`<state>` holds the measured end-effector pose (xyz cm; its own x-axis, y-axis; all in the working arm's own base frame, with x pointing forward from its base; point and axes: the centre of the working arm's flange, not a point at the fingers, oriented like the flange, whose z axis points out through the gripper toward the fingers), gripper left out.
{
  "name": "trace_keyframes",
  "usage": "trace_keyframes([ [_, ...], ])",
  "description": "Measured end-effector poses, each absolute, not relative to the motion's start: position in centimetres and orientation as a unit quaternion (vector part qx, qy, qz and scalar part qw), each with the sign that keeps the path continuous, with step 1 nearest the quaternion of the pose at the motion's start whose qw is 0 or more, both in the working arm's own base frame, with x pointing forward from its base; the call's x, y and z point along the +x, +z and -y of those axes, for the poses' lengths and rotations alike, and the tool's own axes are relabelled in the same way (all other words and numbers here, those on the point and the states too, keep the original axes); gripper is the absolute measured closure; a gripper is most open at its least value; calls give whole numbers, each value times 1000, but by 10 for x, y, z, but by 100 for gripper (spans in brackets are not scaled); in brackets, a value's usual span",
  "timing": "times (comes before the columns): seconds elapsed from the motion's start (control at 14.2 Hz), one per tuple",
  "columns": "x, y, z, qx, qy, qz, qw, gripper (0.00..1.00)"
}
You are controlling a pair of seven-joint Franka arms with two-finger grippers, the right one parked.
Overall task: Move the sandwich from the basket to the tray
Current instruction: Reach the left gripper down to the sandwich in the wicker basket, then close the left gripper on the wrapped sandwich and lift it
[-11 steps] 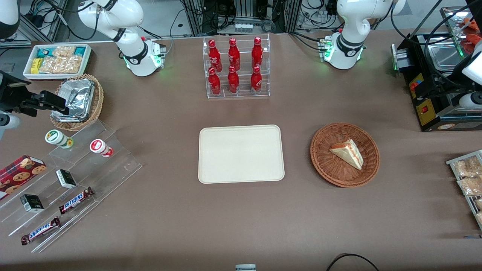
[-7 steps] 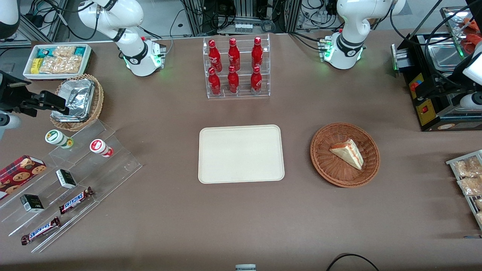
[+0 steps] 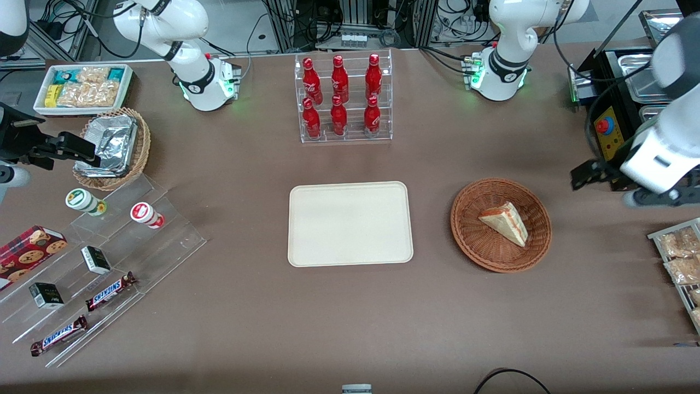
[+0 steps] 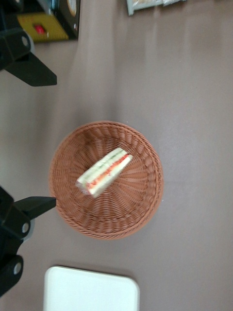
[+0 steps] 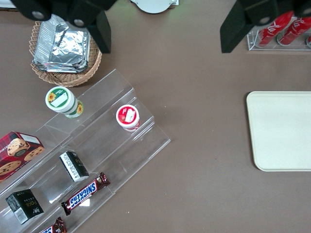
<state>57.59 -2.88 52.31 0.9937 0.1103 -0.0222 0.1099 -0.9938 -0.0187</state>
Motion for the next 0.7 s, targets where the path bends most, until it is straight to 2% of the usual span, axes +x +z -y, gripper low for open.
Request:
trace_keyframes([
  [0.28,569,447,57,-981,-18,191,1,0],
  [0.56,546,378,83,-954,-46,296,-17,0],
  [0.7,536,355,87,-949,-40,313,-16,0],
])
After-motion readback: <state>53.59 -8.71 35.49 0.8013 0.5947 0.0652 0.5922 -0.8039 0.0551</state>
